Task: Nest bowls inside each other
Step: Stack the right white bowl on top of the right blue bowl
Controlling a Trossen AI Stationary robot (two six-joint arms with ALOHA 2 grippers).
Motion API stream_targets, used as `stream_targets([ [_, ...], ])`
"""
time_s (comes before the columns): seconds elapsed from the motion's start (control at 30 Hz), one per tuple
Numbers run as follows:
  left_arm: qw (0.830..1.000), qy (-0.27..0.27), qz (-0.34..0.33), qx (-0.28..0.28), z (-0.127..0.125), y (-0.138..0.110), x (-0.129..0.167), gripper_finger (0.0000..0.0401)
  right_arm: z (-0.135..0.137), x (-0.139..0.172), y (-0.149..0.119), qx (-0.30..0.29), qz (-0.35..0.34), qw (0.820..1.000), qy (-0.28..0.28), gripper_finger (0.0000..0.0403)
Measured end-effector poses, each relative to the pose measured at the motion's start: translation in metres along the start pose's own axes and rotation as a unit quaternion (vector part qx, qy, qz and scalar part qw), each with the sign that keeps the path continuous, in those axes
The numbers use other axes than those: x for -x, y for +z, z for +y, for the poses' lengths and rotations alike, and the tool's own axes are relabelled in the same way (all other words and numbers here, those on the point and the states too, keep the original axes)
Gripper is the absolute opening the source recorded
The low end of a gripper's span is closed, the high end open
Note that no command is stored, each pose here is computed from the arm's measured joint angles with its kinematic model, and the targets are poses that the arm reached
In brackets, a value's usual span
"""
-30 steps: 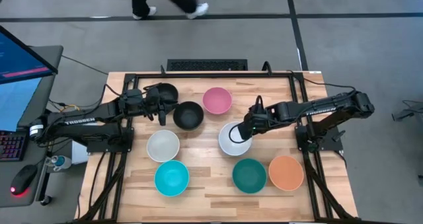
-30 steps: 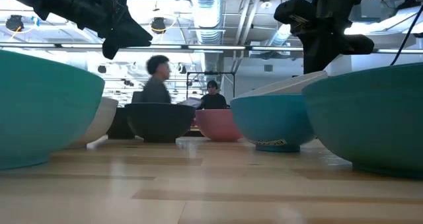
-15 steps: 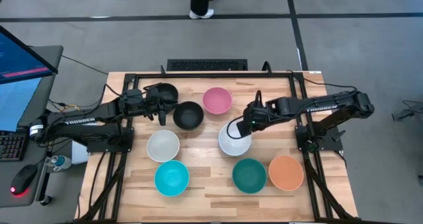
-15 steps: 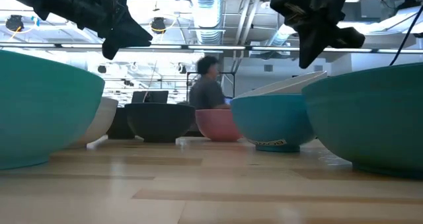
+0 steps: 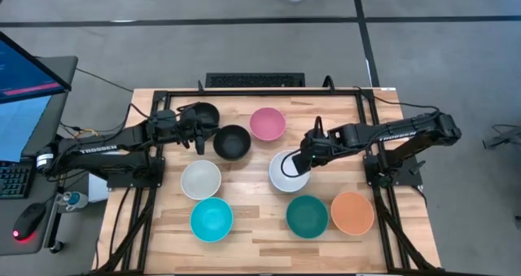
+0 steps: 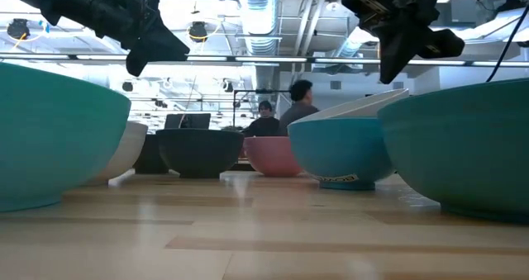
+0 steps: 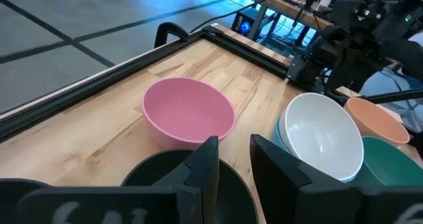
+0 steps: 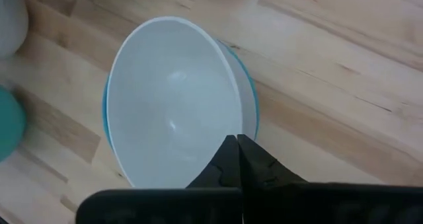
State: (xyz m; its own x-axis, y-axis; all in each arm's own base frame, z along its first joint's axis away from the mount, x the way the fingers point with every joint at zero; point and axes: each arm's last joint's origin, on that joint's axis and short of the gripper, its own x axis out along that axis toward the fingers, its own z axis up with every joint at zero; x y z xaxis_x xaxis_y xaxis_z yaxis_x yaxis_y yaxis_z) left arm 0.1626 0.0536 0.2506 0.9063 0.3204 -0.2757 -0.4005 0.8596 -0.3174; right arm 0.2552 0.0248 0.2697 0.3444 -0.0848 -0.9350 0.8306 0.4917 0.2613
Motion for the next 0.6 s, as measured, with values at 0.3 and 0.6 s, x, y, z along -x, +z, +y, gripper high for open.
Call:
stream_targets([
  [0.3, 1.000, 0.000, 0.000, -0.001, 0.0000, 0.0000, 0.0000, 0.0077, 0.0006, 0.0000, -0.0005, -0.002, 0.010, 1.000, 0.006, 0.0002],
  [0.6, 1.000, 0.000, 0.000, -0.001, 0.0000, 0.0000, 0.0000, 0.0077, 0.0047, -0.0078, -0.0006, 0.003, 0.023, 1.000, 0.007, 0.0001],
])
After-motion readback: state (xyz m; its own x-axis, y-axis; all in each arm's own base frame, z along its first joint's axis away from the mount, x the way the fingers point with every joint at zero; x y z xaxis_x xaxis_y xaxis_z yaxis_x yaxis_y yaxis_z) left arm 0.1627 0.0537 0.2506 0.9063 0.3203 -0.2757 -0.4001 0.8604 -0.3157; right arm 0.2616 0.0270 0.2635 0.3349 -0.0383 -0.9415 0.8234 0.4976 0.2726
